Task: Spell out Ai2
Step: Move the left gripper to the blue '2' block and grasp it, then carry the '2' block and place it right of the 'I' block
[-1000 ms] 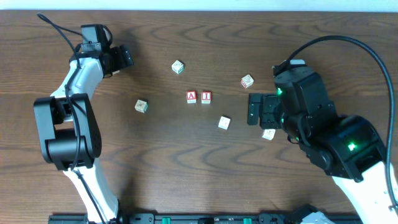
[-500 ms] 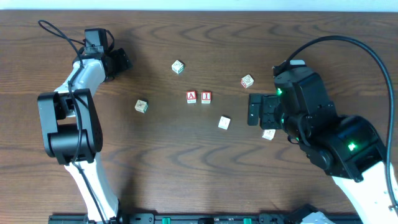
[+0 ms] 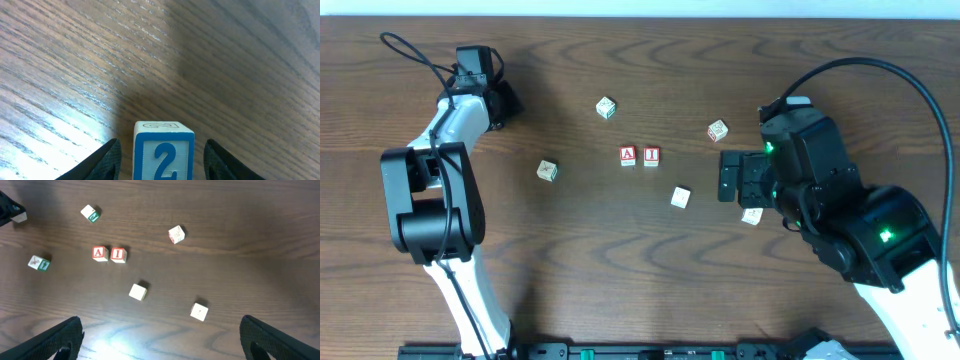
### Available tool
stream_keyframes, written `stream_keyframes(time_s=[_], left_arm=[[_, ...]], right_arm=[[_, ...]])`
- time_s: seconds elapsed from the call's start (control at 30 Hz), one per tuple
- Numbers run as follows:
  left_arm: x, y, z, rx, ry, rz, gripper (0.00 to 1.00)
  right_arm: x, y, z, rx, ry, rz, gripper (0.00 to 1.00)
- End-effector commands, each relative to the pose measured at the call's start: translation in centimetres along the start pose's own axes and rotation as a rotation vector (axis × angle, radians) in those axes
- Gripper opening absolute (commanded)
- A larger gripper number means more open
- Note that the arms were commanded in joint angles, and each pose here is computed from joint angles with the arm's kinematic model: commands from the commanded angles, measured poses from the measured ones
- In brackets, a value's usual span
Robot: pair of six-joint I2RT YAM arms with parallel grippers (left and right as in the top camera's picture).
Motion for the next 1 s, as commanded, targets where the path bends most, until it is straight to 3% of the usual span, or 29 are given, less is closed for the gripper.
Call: stream_keyframes(time_s=[0.0,0.2,0.97], left_arm=[[0.10,0.41,0.28,-0.013,0.027,-0.003,0.54],[0.50,0.35,0.27,-0.011,0.055,0.005,0.54],[0.60,0.51,0.27,-0.013,0.052,0.044,0.31]], right_arm=[[-0.28,0.08,-0.13,-0.007,-0.017,0.018,0.99],[-0.28,0.07,-0.13,-0.006,-0.017,0.017,0.99],[-0.28,0.04,-0.12,-0.004,-0.017,0.017,0.99]])
Point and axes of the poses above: each gripper's point midway between its finger pads, its own z axis out along the fingers, its own x axis along the line the jaws close on, y = z × x, the point moved 9 cm from there along -z, back along the fingers, and after that the axes turned 14 degrees about -z, right-handed, at the moved point
